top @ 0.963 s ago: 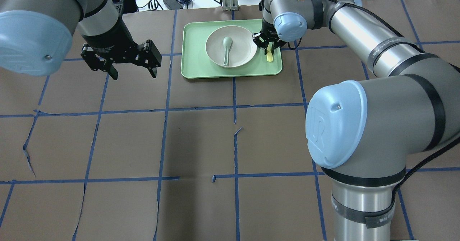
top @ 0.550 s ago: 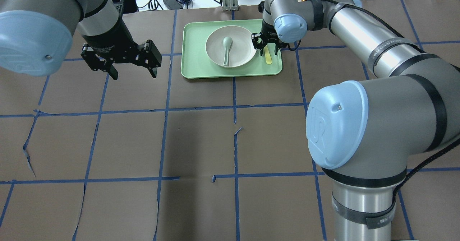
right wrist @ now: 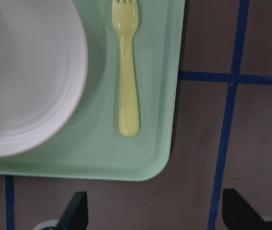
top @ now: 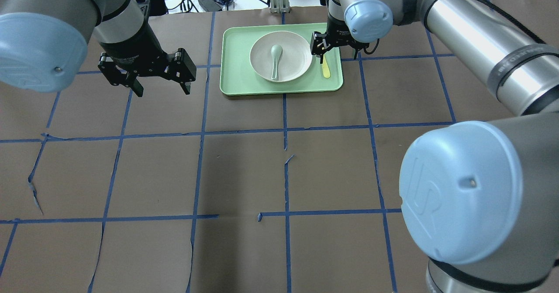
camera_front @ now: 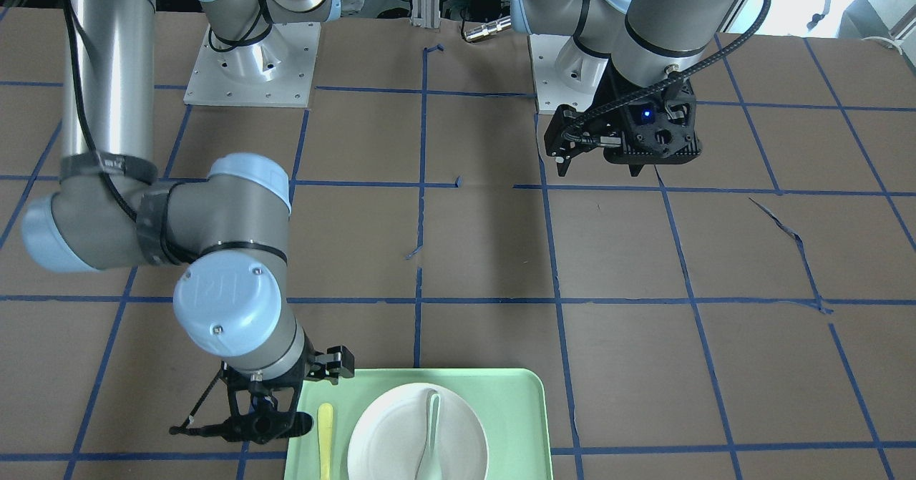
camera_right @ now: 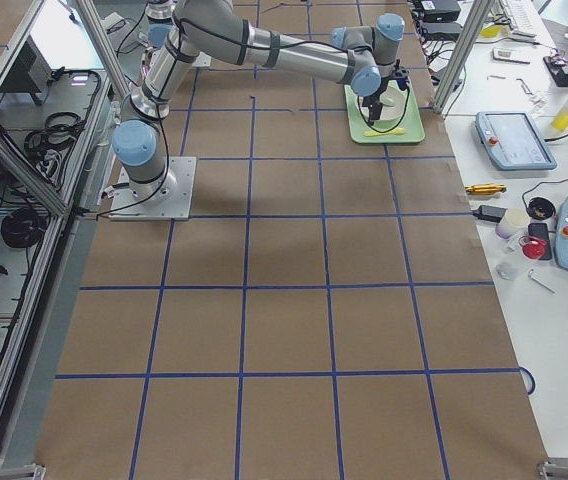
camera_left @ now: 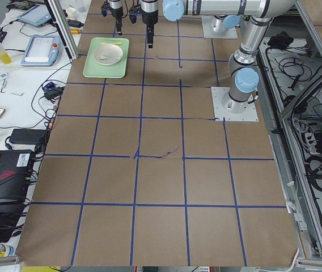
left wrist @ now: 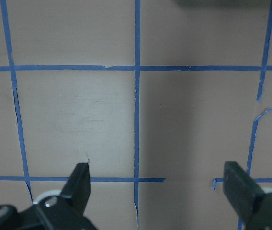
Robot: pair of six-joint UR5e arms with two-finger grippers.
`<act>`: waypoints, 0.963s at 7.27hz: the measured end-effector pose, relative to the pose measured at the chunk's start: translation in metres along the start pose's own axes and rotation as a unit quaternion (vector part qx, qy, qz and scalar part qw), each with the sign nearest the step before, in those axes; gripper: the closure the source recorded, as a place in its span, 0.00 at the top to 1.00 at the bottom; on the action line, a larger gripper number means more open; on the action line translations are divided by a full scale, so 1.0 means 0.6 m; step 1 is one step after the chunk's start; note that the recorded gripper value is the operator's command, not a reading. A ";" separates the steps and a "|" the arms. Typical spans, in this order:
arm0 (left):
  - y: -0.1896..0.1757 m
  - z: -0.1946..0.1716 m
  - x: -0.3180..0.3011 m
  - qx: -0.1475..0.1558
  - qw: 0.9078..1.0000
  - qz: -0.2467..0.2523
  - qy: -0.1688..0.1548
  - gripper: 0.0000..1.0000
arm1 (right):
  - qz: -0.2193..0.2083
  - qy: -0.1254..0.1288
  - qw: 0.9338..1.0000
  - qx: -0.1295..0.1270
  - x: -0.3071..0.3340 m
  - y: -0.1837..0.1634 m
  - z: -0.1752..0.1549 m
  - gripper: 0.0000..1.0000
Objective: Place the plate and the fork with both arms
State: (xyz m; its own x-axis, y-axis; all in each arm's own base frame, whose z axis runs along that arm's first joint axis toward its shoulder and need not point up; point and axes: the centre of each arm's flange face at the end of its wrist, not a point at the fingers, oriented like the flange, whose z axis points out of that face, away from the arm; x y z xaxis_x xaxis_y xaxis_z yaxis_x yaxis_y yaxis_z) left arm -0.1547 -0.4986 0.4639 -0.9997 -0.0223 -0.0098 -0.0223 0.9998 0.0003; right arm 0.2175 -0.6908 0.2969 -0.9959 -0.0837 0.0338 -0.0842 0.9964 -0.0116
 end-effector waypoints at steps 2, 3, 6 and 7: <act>0.001 -0.002 0.000 0.001 1.000 0.000 0.000 1.00 | 0.003 0.005 1.000 0.021 0.031 0.096 -0.124 1.00; 0.003 -0.004 0.000 0.003 1.000 0.000 0.000 1.00 | 0.008 0.007 1.000 0.019 0.060 0.150 -0.185 1.00; 0.009 -0.016 0.000 0.009 1.000 0.000 0.001 1.00 | 0.017 0.006 0.999 0.032 0.088 0.275 -0.294 1.00; 0.010 -0.018 0.000 0.009 1.000 -0.001 0.001 1.00 | 0.019 0.006 0.999 0.041 0.091 0.292 -0.316 1.00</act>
State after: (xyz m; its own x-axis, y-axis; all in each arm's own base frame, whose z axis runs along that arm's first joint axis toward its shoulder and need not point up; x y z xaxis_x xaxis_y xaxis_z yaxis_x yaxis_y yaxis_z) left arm -0.1552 -0.4924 0.4745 -0.9997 -0.0239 -0.0071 -0.0238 0.9995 -0.0186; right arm 0.1549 -0.5184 0.4860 -0.9980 -0.0443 0.0442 -0.0483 0.9943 -0.0955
